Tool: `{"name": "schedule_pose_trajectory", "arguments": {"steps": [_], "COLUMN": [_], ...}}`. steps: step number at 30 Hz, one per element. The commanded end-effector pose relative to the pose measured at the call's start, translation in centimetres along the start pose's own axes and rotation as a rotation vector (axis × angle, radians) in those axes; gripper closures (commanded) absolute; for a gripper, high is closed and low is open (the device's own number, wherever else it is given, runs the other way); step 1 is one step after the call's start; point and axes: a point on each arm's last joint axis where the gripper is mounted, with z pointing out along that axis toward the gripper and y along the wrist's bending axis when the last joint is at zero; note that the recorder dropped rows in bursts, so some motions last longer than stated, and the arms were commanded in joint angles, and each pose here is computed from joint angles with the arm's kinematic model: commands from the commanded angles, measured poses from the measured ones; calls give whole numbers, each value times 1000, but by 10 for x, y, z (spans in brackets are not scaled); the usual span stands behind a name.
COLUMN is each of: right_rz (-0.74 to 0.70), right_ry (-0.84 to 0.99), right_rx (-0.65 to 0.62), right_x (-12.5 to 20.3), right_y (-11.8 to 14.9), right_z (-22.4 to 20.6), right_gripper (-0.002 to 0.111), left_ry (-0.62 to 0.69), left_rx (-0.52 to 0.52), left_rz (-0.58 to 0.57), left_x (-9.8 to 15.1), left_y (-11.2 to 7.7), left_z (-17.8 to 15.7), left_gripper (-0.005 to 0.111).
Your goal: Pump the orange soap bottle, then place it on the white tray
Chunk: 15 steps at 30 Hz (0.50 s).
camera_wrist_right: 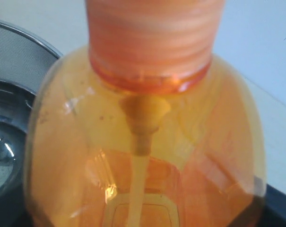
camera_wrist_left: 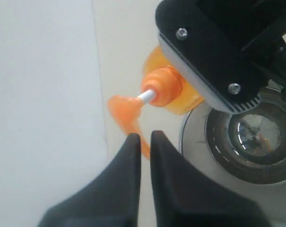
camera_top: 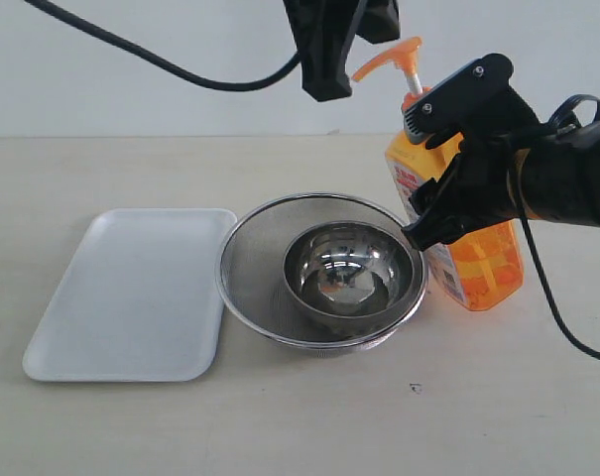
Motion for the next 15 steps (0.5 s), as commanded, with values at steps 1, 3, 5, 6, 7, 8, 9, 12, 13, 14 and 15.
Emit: {"name": "schedule_pose_trajectory", "arguments": {"steps": [1, 3, 5, 6, 7, 8, 9, 12, 13, 14, 15], "right_rz": [-30, -30, -30, -30, -30, -30, -30, -30, -30, -30, -32], "right_ry": [-28, -27, -26, -26, -26, -26, -26, -27, -27, -26, -26], "right_rx": [49, 55, 62, 62, 62, 62, 62, 55, 55, 60, 62], "right_x": [-8, -8, -7, -7, -7, -7, -7, -8, -8, -7, -7], "right_y": [-8, -8, -9, -9, -9, -9, -9, -8, -8, -9, -9], "right_z": [-4, -4, -4, -4, -4, -4, -4, -4, -4, -4, -4], "right_gripper": [108, 108, 108, 108, 108, 108, 108, 108, 108, 108, 108], "left_ry": [10, 11, 9, 3, -2, -5, -9, -2, 2, 6, 10], "left_rx": [-86, -131, -170, -179, -191, -192, -195, -185, -178, -175, -169], "left_rz": [-4, -44, -73, -82, -88, -89, -88, -85, -84, -83, -82], "left_x": [1, 2, 2, 1, 1, 1, 0, 0, 1, 1, 1], "left_y": [9, 13, 17, 17, 19, 19, 19, 17, 17, 16, 15], "left_z": [-10, -8, -7, -6, -5, -3, -1, 8, 12, 15, 18], "left_gripper": [102, 102, 102, 102, 102, 102, 102, 102, 102, 102, 102]}}
